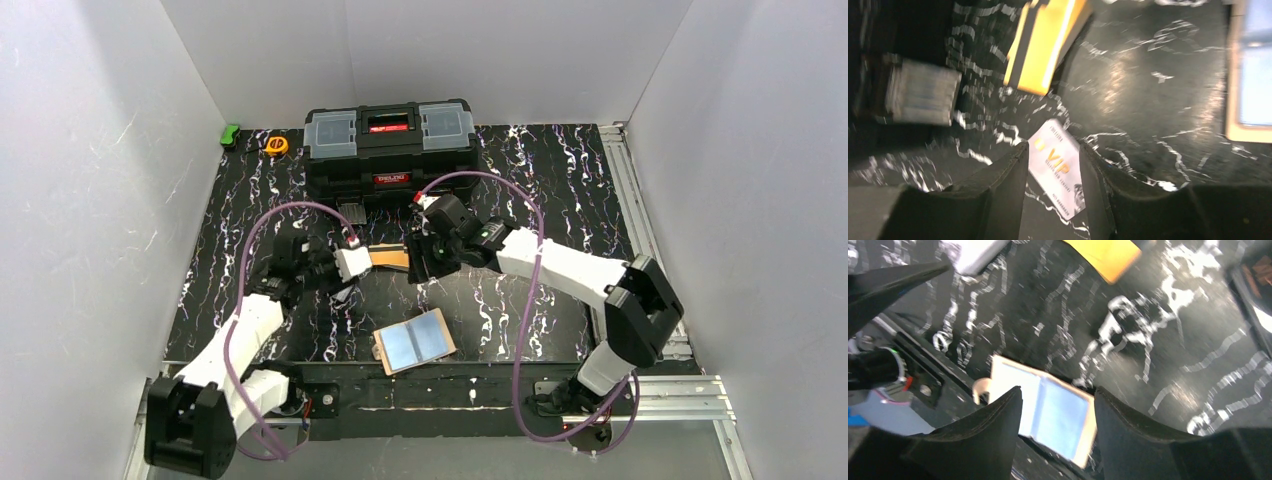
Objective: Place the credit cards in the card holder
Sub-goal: Pick up the credit card from the center of the board.
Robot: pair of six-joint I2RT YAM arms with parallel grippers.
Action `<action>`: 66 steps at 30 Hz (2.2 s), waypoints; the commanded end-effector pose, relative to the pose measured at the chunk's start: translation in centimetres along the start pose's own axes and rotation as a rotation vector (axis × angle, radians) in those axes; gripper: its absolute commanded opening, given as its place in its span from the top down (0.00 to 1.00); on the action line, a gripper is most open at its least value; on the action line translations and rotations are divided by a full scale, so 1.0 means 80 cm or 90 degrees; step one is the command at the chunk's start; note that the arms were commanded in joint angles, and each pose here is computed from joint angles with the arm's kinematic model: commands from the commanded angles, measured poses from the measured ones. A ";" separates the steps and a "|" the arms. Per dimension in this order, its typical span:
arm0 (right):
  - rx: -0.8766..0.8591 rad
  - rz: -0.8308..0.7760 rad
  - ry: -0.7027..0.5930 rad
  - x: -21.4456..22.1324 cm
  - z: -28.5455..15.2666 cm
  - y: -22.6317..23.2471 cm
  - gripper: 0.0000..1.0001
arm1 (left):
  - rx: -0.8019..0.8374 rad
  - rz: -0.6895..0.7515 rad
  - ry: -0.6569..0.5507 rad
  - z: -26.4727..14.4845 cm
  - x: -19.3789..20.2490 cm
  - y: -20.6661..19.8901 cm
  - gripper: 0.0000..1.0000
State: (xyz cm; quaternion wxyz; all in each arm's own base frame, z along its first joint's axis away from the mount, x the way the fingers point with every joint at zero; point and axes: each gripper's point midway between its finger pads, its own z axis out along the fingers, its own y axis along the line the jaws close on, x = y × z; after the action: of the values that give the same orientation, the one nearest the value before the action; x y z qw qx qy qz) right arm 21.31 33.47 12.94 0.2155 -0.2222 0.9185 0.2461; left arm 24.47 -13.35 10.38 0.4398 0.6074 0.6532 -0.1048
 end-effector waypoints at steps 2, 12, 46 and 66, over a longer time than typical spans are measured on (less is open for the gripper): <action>-0.186 0.012 -0.092 -0.056 0.036 0.072 0.36 | -0.105 -0.150 0.014 0.002 0.029 0.043 0.59; -0.297 0.024 -0.110 -0.072 0.101 0.107 0.30 | -0.113 -0.275 0.020 -0.003 0.060 0.054 0.57; -0.251 0.100 -0.093 -0.046 0.170 0.106 0.30 | 0.017 -0.456 0.159 -0.011 0.120 0.040 0.43; -0.297 0.135 -0.082 -0.057 0.197 0.125 0.31 | 0.080 -0.327 0.217 0.011 0.135 -0.005 0.45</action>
State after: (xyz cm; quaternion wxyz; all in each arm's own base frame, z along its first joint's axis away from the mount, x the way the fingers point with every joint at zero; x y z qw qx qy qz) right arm 23.74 49.89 5.11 0.1817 -0.1548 0.8539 0.4624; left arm 27.98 -6.98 3.79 0.2826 0.4306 0.8417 -0.1622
